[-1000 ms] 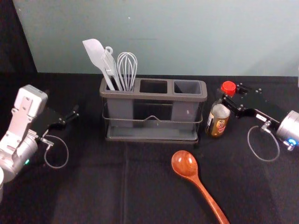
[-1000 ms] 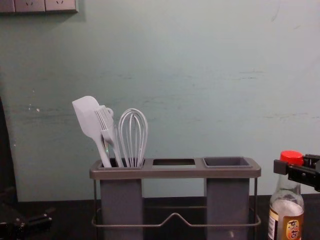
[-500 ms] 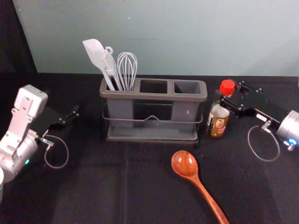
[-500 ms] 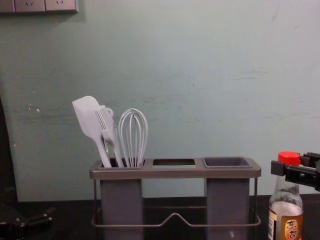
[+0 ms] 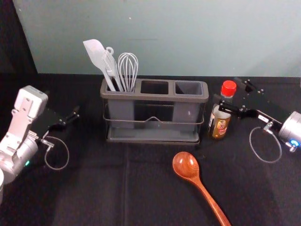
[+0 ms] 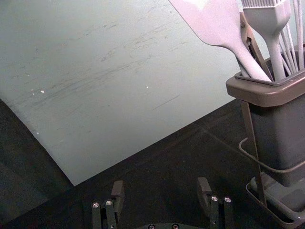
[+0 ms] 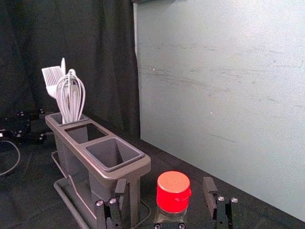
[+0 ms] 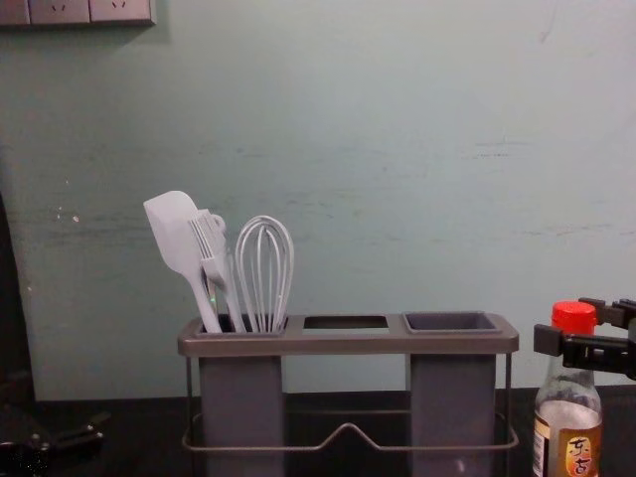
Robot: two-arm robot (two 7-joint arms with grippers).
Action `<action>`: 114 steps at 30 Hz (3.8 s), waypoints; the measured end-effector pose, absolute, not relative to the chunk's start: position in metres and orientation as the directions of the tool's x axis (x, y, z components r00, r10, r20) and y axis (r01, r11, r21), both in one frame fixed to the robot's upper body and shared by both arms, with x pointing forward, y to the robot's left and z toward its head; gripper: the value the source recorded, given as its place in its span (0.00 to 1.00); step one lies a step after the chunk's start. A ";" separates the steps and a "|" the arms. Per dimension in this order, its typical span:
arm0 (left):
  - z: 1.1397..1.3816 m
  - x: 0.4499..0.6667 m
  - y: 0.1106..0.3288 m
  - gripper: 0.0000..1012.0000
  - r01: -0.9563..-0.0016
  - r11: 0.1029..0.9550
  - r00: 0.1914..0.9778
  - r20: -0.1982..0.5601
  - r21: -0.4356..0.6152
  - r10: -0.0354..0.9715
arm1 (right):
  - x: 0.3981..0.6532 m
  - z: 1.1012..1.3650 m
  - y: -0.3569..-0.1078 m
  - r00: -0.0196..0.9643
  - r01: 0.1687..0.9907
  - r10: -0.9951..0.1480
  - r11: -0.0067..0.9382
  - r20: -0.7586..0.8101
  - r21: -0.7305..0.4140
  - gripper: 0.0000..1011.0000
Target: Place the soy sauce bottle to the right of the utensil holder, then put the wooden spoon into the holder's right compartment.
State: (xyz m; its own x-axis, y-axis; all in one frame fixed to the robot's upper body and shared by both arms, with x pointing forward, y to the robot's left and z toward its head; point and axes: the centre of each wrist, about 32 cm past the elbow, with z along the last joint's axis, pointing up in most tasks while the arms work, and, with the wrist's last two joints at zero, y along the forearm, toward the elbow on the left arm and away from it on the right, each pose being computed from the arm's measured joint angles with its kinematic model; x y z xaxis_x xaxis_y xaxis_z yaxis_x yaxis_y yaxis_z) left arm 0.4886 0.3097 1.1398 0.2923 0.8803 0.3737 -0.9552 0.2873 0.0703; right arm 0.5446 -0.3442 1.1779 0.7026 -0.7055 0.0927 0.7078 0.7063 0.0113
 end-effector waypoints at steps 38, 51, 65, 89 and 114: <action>1.140 0.489 0.310 0.99 -0.955 0.287 0.292 0.374 0.070 0.880 | 0.449 1.277 -0.306 0.725 0.688 -0.676 0.706 0.132 -0.168 0.99; 1.140 0.489 0.310 0.99 -0.955 0.287 0.292 0.374 0.070 0.880 | 0.455 1.269 -0.251 0.712 0.555 -0.698 0.629 -0.081 -0.545 0.99; 1.140 0.489 0.310 0.99 -0.955 0.287 0.292 0.374 0.070 0.880 | 0.470 1.253 -0.210 0.645 0.529 -0.761 0.503 -0.062 -0.683 0.99; 1.140 0.489 0.310 0.99 -0.955 0.287 0.292 0.374 0.070 0.880 | 0.485 1.235 -0.193 0.621 0.545 -0.784 0.444 -0.013 -0.711 0.99; 1.140 0.489 0.310 0.99 -0.955 0.287 0.292 0.374 0.070 0.880 | 0.497 1.224 -0.187 0.613 0.548 -0.790 0.429 -0.004 -0.718 0.99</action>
State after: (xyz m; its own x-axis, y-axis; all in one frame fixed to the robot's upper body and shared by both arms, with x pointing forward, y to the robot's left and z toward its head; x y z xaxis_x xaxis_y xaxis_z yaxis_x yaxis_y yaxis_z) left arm 0.4886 0.3097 1.1398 0.2923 0.8803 0.3737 -0.9552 0.2874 0.0703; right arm 0.4974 -0.1874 1.2242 0.6128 -0.7902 -0.0038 0.5482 0.4285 -0.7182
